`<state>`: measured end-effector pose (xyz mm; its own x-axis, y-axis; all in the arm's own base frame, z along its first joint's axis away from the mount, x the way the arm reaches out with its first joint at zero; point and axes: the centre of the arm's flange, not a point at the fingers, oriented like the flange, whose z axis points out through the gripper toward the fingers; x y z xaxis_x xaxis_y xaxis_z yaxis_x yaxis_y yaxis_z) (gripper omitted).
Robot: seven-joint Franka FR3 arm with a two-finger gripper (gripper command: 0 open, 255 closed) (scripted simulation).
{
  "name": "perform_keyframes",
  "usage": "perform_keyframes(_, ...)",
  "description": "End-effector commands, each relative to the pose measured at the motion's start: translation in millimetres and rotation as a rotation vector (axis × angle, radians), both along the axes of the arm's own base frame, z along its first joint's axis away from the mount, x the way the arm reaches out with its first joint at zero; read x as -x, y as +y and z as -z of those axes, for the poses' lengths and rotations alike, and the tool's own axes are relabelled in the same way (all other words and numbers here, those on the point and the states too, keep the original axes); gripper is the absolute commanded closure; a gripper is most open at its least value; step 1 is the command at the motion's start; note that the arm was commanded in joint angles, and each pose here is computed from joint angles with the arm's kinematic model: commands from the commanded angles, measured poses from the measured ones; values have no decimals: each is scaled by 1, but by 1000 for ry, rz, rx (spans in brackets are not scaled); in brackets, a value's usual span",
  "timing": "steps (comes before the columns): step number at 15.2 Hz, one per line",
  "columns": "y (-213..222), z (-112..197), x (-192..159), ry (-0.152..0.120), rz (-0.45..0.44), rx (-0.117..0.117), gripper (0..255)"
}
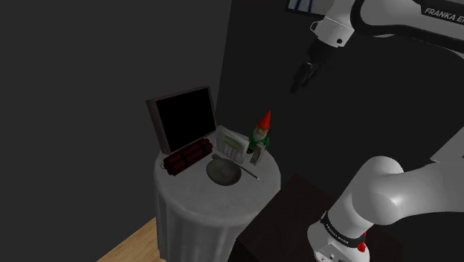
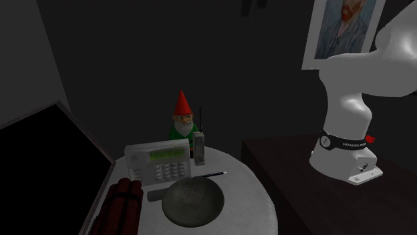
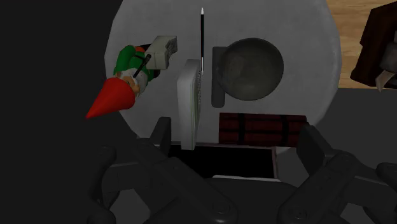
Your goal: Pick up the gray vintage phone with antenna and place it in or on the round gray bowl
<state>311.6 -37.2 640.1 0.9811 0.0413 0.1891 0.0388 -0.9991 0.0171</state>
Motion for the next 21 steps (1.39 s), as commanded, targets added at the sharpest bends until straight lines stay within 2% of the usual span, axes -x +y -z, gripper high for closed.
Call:
perform_keyframes(1, 0, 0, 0, 0, 0, 0, 0)
perform_keyframes(21, -68, 232, -118, 218, -311, 141, 0)
